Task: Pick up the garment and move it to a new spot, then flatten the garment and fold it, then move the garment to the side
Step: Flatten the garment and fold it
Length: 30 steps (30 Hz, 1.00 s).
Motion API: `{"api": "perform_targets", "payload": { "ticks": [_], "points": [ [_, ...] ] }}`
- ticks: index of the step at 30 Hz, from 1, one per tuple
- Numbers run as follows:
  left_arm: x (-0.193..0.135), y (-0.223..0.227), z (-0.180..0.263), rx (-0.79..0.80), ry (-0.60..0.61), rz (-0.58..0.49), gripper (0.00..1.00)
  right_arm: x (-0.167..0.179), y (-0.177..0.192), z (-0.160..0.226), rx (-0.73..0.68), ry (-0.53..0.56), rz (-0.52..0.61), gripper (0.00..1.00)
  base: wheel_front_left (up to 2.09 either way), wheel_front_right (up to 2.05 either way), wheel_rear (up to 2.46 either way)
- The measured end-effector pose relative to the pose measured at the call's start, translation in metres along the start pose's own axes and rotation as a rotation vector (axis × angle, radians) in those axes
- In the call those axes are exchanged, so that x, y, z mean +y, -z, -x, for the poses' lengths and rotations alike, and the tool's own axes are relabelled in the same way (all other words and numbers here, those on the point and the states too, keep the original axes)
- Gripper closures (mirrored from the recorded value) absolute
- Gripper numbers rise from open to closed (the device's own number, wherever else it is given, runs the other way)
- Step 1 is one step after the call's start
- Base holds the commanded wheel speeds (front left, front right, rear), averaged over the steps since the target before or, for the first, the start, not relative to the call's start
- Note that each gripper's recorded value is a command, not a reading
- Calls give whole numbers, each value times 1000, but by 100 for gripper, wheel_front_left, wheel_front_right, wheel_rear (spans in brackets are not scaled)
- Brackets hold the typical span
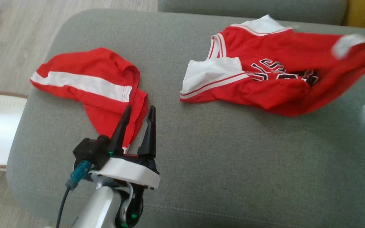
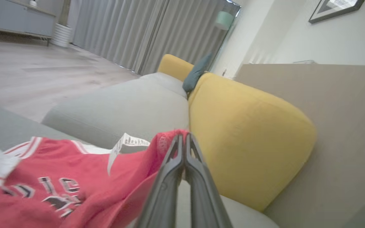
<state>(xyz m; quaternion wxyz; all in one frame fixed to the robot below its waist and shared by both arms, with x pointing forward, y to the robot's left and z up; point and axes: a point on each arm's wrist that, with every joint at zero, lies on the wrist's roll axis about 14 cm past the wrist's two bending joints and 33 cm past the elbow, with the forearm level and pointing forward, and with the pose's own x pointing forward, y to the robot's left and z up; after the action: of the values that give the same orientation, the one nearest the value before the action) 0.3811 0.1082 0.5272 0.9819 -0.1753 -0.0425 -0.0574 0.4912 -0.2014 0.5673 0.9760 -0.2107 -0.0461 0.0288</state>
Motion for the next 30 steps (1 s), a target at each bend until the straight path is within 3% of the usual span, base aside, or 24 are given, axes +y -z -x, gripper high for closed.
{"api": "perform_targets", "payload": {
  "ticks": [5,10,11,12,15,20,30],
  "points": [
    [7,6,-3,18,-16,-4,0,-42,-5,-35,28,49,95,100,0,0,0],
    [18,4,-7,13,-40,-16,0,-58,24,-64,153,46,177,100,0,0,0],
    [21,3,-7,12,-48,-18,0,-61,32,-67,189,52,187,35,0,0,0],
    [23,3,-6,13,-56,-20,0,-63,39,-70,218,56,196,0,0,0,0],
    [30,2,-3,13,-78,-26,0,-67,58,-74,293,75,205,0,0,0,0],
    [32,-1,-2,4,-83,-28,0,-68,50,-75,254,112,182,0,0,0,0],
    [12,-13,-5,-36,-25,-23,0,15,10,-42,18,-10,-21,0,0,0,0]
  ]
}}
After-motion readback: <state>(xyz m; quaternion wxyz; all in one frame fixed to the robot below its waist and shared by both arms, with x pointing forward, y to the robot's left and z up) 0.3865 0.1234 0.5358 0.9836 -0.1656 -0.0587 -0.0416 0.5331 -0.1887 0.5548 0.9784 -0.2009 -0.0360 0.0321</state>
